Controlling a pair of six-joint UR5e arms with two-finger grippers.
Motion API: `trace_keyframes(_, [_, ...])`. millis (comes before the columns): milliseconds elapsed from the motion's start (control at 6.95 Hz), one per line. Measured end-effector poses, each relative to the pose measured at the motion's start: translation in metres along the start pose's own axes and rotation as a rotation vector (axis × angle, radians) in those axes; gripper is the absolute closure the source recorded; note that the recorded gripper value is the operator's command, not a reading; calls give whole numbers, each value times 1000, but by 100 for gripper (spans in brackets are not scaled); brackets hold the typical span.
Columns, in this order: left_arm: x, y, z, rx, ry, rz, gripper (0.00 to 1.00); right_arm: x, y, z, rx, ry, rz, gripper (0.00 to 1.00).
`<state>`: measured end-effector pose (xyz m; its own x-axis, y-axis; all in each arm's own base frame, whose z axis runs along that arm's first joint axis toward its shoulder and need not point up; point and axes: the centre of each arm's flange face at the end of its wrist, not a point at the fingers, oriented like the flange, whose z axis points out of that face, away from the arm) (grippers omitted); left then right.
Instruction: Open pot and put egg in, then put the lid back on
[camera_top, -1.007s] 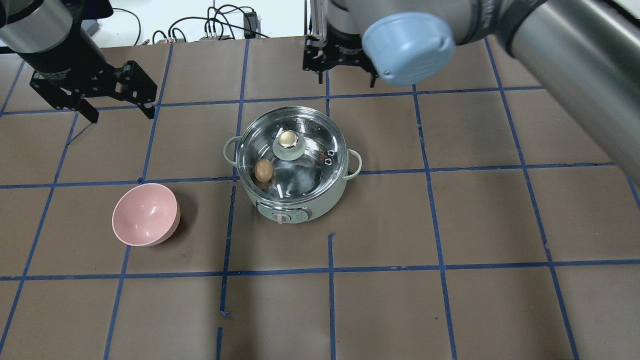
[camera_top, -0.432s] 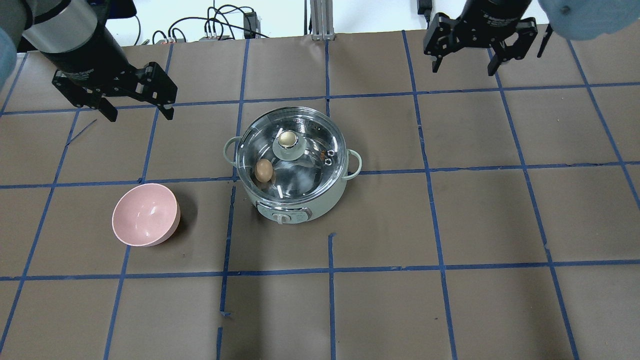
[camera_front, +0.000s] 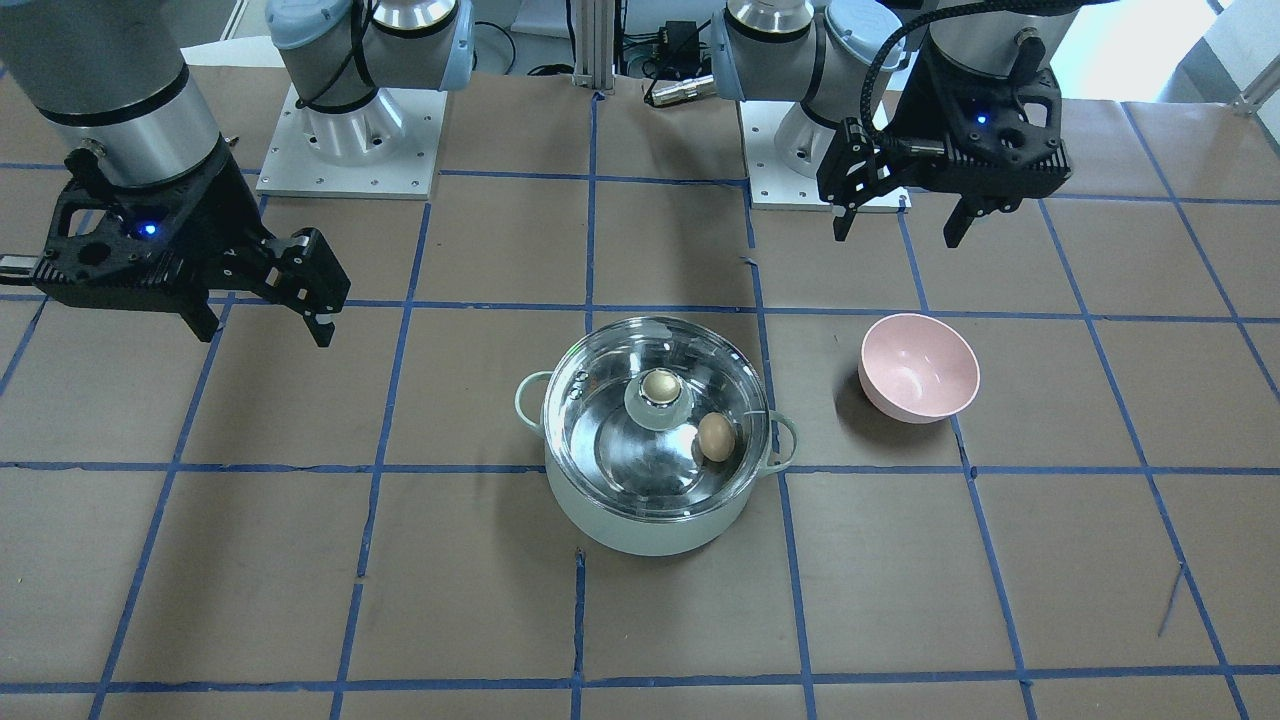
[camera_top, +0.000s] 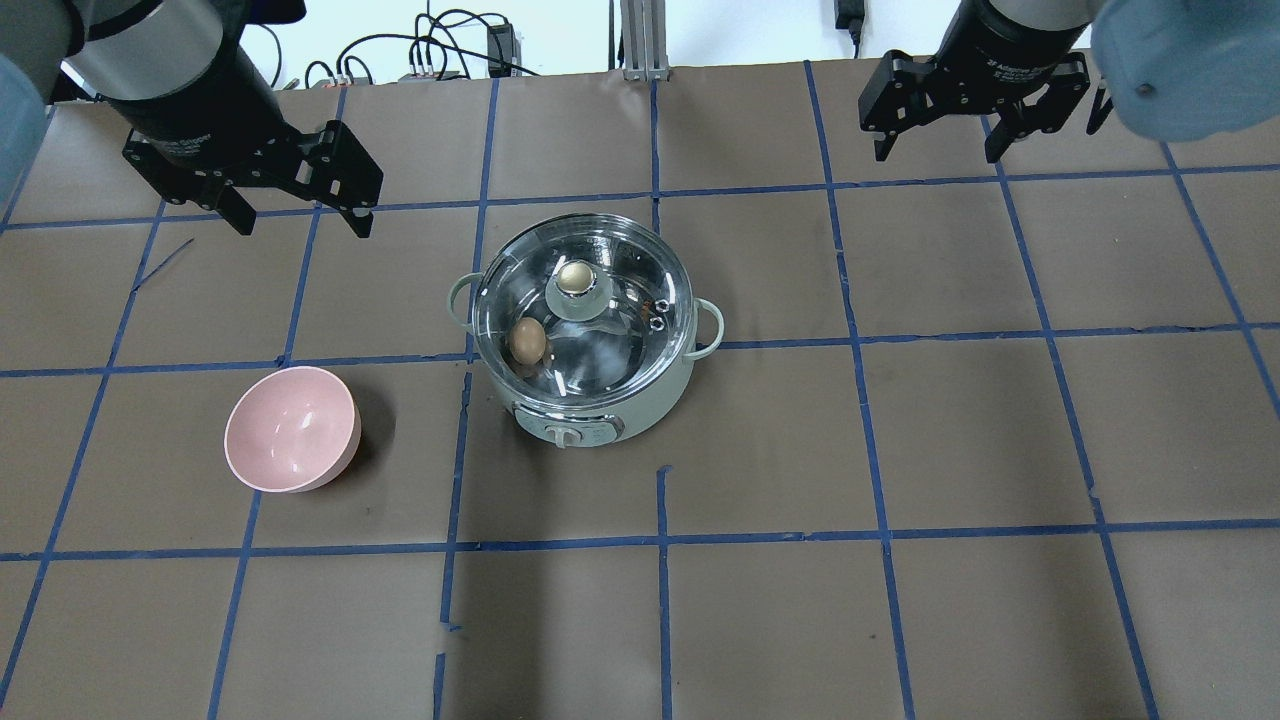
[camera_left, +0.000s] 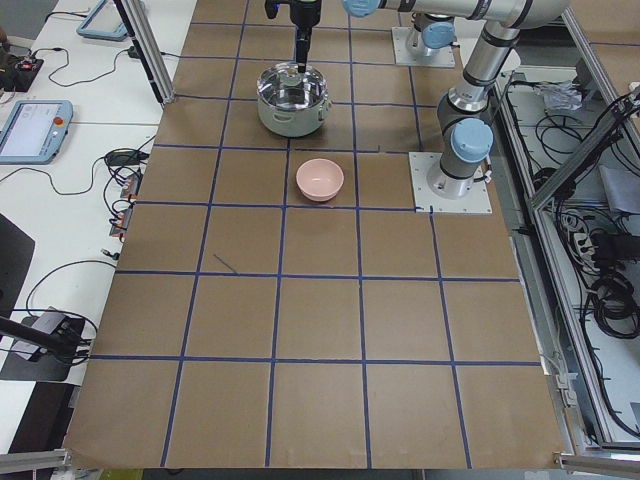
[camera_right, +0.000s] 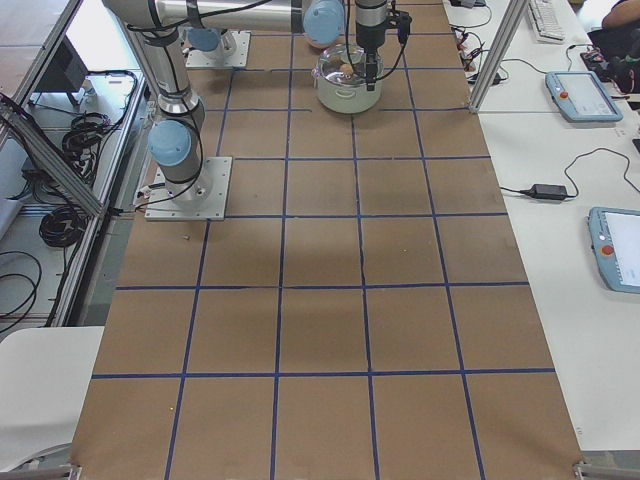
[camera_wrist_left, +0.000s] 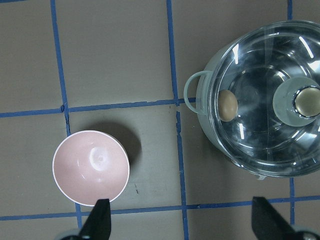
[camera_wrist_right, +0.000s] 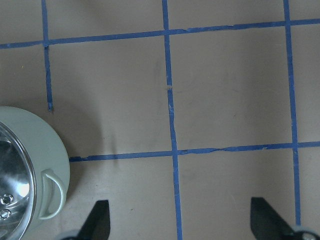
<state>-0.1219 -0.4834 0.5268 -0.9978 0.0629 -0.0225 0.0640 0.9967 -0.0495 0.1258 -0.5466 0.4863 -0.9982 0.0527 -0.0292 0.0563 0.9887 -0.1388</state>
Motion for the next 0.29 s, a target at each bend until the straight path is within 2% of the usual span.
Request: trace_keyframes(288, [-17, -1, -2, -10, 1, -34, 0, 0, 0, 0, 4, 0, -2, 0])
